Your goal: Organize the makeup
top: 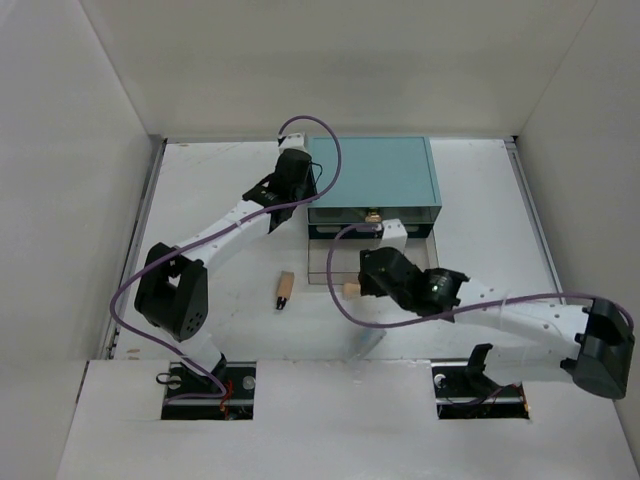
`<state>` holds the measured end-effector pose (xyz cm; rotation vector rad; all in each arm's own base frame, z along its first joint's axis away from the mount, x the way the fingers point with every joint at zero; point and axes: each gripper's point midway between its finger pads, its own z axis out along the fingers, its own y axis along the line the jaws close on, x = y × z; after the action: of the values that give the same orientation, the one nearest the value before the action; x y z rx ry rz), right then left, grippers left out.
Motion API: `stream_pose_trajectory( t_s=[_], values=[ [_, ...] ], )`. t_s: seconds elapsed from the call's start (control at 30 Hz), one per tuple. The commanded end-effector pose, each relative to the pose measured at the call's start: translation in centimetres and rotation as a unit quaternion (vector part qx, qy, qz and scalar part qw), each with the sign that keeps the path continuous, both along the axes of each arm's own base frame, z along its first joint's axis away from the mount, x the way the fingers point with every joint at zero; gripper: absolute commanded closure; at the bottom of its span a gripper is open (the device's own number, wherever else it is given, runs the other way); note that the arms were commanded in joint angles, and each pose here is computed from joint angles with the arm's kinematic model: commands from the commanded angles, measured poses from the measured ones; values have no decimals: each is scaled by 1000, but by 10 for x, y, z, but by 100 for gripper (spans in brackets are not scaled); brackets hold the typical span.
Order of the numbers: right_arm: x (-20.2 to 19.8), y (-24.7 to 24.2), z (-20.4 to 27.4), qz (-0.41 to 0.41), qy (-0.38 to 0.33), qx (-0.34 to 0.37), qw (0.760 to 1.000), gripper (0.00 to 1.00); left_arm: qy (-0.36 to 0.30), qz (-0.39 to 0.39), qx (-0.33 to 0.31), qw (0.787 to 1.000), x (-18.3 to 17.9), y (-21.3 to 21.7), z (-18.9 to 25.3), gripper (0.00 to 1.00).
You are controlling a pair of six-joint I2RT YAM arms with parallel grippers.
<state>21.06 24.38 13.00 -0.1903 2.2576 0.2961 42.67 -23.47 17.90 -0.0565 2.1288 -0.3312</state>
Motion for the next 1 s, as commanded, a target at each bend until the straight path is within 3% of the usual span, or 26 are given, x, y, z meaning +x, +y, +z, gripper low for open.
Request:
stream_pose_trajectory(
  t_s=[0.0,0.2,0.33,0.47,0.53,0.7,0.83,0.97],
  values=[
    [51,-9,39,-31,-63,35,997,74,99,-38,42,994,-31,-5,-59,84],
    [88,-19,5,-56,-26,12,998,62,98,-37,43,994,-30,-4,-58,84],
    [84,-23,-4,-55,-15,-8,998,35,99,-35,43,994,-30,-1,-58,84],
    [64,-25,3,-35,-13,-12,999,22,101,-37,43,993,-31,-2,-59,84],
    [46,-26,7,-17,-4,-21,1000,0,101,-37,43,993,-31,-2,-59,84],
    [-30,-28,3,6,98,-30,995,0,101,-40,44,993,-34,-1,-58,84],
    [-93,-27,-13,-2,212,-20,977,0,103,-42,46,993,-35,-3,-60,84],
    [-126,-10,-22,-11,271,-4,962,0,107,-45,47,992,-37,-5,-63,84]
  ],
)
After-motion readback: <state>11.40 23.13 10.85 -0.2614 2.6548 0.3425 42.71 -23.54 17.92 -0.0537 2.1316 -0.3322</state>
